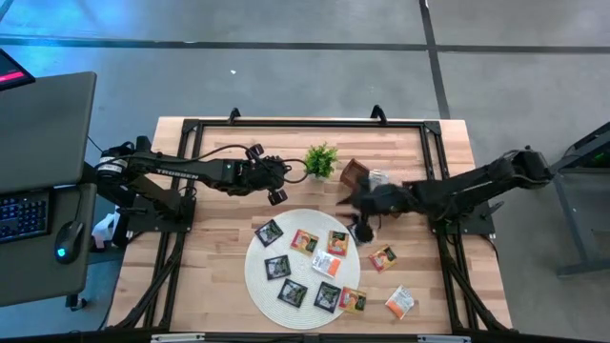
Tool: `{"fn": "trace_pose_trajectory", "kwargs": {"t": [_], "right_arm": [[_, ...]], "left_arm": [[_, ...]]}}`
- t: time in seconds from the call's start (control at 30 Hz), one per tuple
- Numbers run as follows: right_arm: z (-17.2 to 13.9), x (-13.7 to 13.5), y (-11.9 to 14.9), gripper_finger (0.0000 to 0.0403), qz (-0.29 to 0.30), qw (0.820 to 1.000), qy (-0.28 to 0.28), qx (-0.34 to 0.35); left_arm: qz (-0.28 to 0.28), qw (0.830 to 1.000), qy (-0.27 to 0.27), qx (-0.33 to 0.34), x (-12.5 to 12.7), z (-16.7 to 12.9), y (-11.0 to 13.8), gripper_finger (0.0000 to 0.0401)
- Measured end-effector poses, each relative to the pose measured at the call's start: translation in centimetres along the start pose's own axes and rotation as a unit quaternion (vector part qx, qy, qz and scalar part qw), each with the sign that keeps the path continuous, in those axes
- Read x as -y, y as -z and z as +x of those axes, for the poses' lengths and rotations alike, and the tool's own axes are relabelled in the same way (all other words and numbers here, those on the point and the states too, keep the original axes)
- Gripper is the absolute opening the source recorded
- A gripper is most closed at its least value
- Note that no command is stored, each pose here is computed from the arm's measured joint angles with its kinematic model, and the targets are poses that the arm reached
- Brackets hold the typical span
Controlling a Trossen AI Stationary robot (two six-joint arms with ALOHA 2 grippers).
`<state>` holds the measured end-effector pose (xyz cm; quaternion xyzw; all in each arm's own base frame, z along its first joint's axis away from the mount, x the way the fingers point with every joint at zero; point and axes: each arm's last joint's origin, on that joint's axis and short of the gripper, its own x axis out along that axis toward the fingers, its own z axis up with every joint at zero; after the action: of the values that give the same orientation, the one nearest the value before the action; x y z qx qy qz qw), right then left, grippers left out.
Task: Pick & Place Tea
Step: Put the white tea bag into the middle section of the wooden organizer
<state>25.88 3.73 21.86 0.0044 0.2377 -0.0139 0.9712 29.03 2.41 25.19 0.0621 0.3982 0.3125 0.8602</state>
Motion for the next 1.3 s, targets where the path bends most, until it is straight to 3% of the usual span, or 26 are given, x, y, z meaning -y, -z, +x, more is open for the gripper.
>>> {"fn": "trace_pose_trajectory", "kwargs": {"t": [0.13,0.3,0.37,0.53,0.73,0.9,1.13,1.3], "right_arm": [[3.2,-1.8,1.2,0.0154,-0.032,0.998,-0.058,0.011],[7.3,-3.1,3.5,0.0168,-0.042,0.981,-0.181,-0.060],[8.9,-3.5,3.9,0.0171,-0.043,0.975,-0.201,-0.080],[12.0,-3.9,4.3,0.0172,-0.078,0.968,-0.191,-0.146],[12.6,-4.3,4.0,0.0172,-0.069,0.956,-0.170,-0.229],[12.6,-5.5,3.4,0.0172,-0.088,0.957,-0.174,-0.214],[13.3,-6.2,4.9,0.0171,-0.119,0.950,-0.170,-0.233],[14.0,-6.2,6.2,0.0133,-0.121,0.945,-0.166,-0.255]], "left_arm": [[0.001,1.000,0.017,-0.004,0.1,0.0,0.1,0.0129],[0.022,0.997,0.060,-0.034,0.1,-0.3,0.6,0.0129],[0.022,0.997,0.067,-0.037,-0.1,-0.6,0.7,0.0129],[0.004,0.993,0.113,-0.035,-0.3,-1.3,0.6,0.0129],[0.001,0.991,0.127,-0.032,-0.8,-2.2,0.5,0.0129],[0.006,0.992,0.122,-0.042,-1.0,-2.4,0.8,0.0129],[0.001,0.991,0.123,-0.048,-1.0,-2.4,1.0,0.0129],[-0.027,0.991,0.124,-0.050,-1.0,-2.4,0.9,0.0129]]}}
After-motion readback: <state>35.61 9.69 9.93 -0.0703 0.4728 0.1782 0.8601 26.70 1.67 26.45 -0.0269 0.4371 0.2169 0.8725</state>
